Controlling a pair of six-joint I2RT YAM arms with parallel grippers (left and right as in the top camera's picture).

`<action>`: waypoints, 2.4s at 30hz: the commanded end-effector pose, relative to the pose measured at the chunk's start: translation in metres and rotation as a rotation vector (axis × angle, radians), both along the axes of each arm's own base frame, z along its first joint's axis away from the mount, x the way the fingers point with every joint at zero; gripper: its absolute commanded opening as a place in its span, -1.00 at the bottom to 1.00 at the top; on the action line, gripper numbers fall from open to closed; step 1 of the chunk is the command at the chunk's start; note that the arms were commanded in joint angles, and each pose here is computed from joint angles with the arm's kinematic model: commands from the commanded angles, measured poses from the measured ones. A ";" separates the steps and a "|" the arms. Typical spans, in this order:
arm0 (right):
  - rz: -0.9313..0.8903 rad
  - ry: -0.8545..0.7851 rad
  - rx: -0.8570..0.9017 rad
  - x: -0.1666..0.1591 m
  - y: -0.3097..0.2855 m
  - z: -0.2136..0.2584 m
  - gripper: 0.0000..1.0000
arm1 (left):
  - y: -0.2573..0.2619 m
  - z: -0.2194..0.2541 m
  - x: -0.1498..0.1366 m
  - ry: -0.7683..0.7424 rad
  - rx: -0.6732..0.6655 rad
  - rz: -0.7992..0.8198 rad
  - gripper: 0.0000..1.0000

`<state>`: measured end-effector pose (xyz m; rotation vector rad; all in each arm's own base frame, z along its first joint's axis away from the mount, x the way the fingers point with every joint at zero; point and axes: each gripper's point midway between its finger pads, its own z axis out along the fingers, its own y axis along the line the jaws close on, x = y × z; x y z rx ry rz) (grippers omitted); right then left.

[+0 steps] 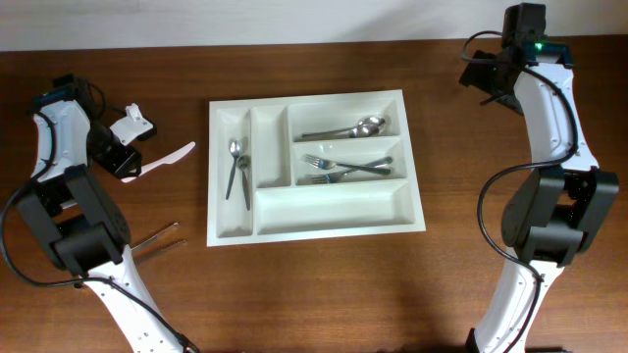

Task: Pack container
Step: 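Lower the left gripper and close it on the white knife's handle, then lift the white knife and carry it over the tray's narrow middle compartment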

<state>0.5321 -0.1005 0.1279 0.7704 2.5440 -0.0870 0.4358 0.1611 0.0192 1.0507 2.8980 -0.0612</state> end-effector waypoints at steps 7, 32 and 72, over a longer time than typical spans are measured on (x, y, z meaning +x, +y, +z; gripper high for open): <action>-0.003 -0.003 -0.001 0.003 -0.001 -0.001 0.98 | -0.006 -0.018 -0.014 0.027 -0.026 -0.038 -0.03; -0.003 -0.003 -0.001 0.003 -0.001 -0.001 0.98 | -0.007 -0.022 -0.018 0.064 -0.038 0.311 -0.14; -0.003 -0.003 -0.001 0.003 -0.001 -0.001 0.98 | -0.005 -0.013 -0.007 0.047 -0.041 0.609 -0.96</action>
